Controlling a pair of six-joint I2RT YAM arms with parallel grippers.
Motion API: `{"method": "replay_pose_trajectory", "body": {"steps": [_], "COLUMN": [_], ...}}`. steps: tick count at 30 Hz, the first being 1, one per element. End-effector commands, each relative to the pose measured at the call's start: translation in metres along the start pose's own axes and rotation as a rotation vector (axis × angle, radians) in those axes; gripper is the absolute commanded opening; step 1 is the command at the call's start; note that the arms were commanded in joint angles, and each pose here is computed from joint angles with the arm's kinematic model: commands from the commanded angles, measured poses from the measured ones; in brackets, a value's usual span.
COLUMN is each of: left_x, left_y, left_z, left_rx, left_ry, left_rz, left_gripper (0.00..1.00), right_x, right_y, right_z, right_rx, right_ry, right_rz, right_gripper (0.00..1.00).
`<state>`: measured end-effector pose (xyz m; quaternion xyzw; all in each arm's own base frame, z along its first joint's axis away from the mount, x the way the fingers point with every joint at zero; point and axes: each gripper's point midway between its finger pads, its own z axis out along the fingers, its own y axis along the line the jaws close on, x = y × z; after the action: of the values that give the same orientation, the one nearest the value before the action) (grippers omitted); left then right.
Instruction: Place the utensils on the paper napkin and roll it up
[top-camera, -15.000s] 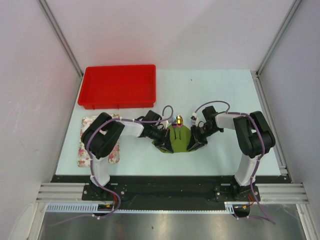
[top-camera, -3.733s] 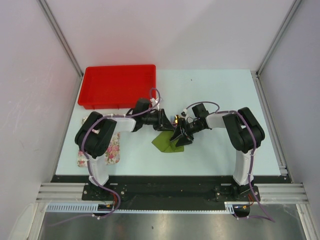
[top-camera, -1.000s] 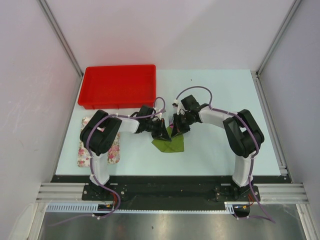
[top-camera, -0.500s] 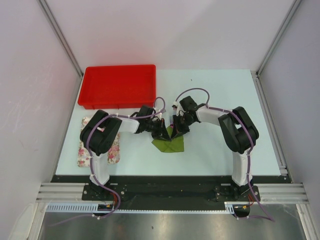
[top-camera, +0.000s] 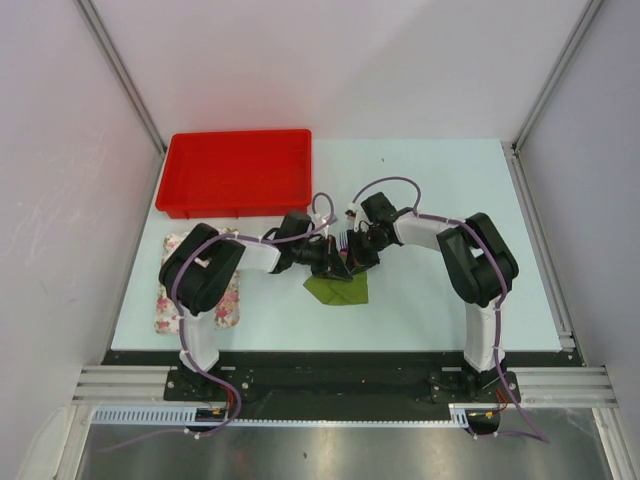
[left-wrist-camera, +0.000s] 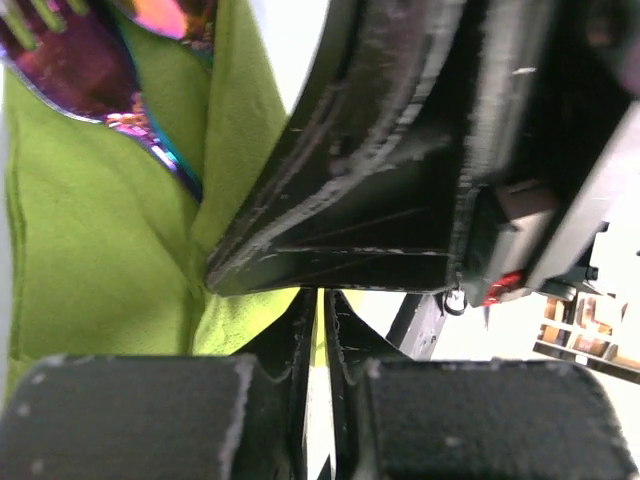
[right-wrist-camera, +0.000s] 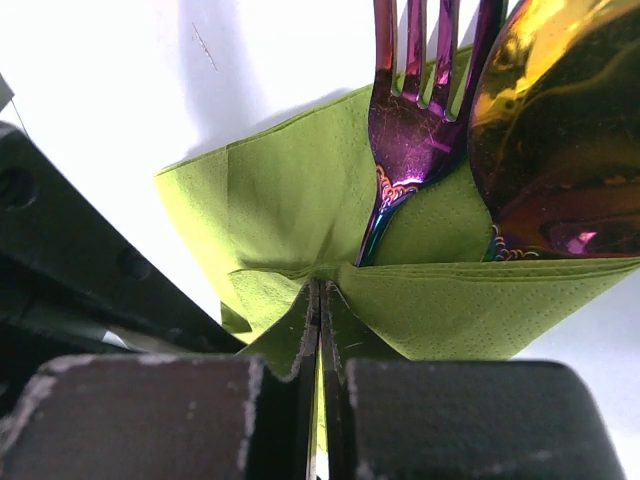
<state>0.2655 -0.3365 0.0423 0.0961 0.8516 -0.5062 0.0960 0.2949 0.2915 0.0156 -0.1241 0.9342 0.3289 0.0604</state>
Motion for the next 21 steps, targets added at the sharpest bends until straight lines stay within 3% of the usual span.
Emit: {"method": "replay_pose_trajectory", "body": {"steps": [1,10,18,21], "left_x": [0.008,0.022,0.025,0.026], "left_y": [0.016,0.051,0.056,0.057], "left_z": [0.005,0.005,0.009,0.01], "left_rx": [-0.039,-0.182,-0.204,-0.203], "left_ry": [0.014,0.045,0.072,0.075], "left_rz": [-0.059,-0.138,-0.146,-0.145], "left_gripper": [0.08,0.0,0.0,0.0], "right_x": [0.019,0.0,-0.034,-0.038], "right_y": [-0.039,-0.028,0.017,0.027], "right_z": [0.006,-0.004,-0.037,-0.045], "right_rx": [0.13,0.121,0.018,0.005], "right_ry": [0.048,-0.002,-0.109,-0.124], "right_rz": [0.037,0.004,-0.063,-0.078], "right_gripper": [0.0,0.01,0.26,0.26]}}
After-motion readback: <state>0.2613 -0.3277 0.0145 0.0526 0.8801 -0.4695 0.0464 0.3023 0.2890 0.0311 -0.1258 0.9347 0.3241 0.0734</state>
